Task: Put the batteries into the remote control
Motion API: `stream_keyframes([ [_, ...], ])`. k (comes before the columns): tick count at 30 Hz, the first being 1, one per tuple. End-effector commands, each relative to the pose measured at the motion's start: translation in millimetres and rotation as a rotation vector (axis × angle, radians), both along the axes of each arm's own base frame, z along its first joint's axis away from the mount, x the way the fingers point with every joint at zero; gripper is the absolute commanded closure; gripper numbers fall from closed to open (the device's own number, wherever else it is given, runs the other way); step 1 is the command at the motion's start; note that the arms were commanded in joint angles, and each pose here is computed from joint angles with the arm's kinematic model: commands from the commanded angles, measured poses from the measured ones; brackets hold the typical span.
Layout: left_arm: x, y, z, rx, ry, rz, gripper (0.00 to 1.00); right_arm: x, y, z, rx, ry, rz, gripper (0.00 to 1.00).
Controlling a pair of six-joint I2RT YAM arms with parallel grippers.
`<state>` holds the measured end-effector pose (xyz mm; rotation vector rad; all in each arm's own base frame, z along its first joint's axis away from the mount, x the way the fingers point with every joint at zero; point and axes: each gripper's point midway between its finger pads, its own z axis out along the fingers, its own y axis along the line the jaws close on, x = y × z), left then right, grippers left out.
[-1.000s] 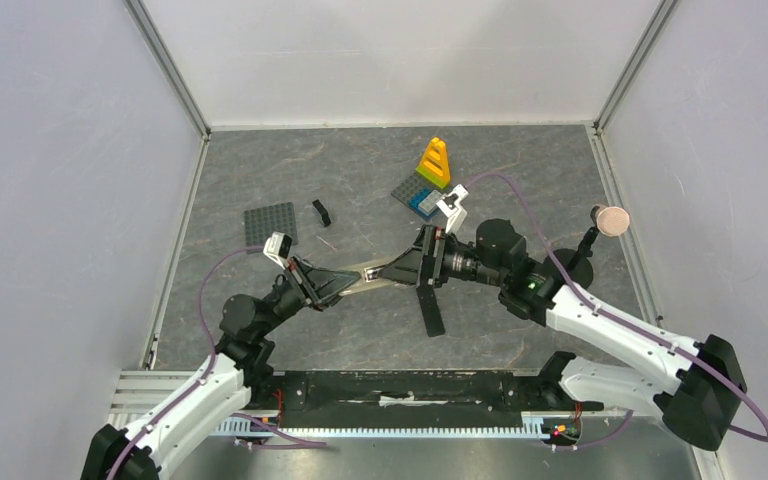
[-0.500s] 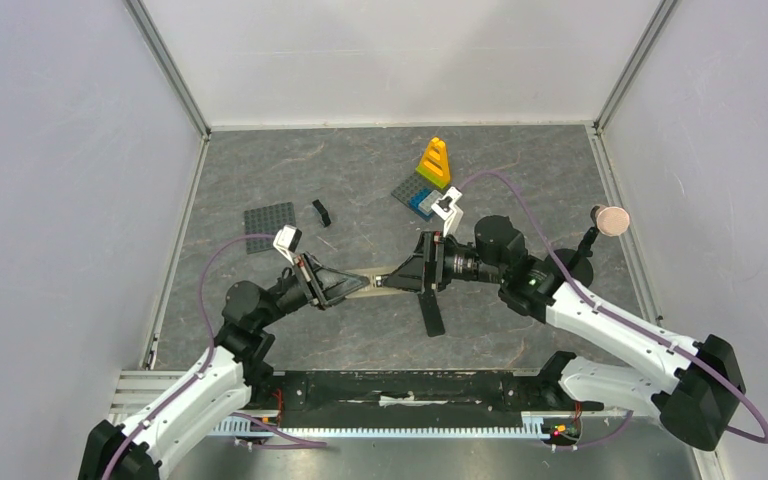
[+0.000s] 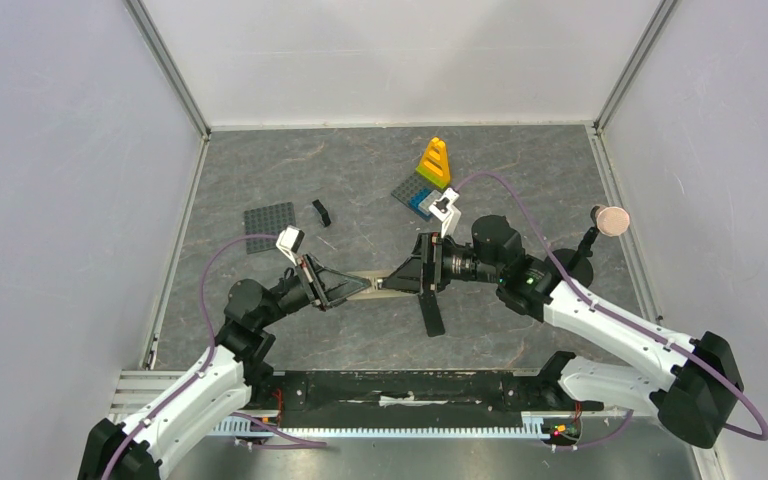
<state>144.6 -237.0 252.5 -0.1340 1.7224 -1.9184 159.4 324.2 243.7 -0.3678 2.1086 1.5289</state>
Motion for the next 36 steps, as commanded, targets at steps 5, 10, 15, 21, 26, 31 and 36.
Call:
stream_keyframes([
  [5, -5, -1, 17, 0.003, -0.118, -0.015, 0.98, 8, -3, 27, 0.033, -0.076, -0.036, 0.08],
  [10, -6, -1, 10, 0.032, -0.122, -0.022, 0.98, 13, -11, 28, 0.011, -0.097, -0.066, 0.06],
  [15, -11, -2, 11, 0.048, -0.148, -0.044, 0.98, 14, -18, 26, -0.018, -0.136, -0.060, 0.07],
  [21, -17, -3, 9, 0.096, -0.177, -0.079, 0.98, 18, -28, 31, -0.084, -0.258, -0.050, 0.07],
  [26, -15, -2, 1, 0.183, -0.173, -0.074, 0.98, 29, -35, 25, -0.166, -0.293, -0.090, 0.07],
  [31, -4, 5, -38, 0.373, -0.059, -0.020, 0.98, 60, -58, -2, -0.367, -0.322, -0.228, 0.08],
  [36, 1, 9, -80, 0.497, 0.097, -0.015, 0.98, 81, -69, -27, -0.507, -0.341, -0.290, 0.10],
])
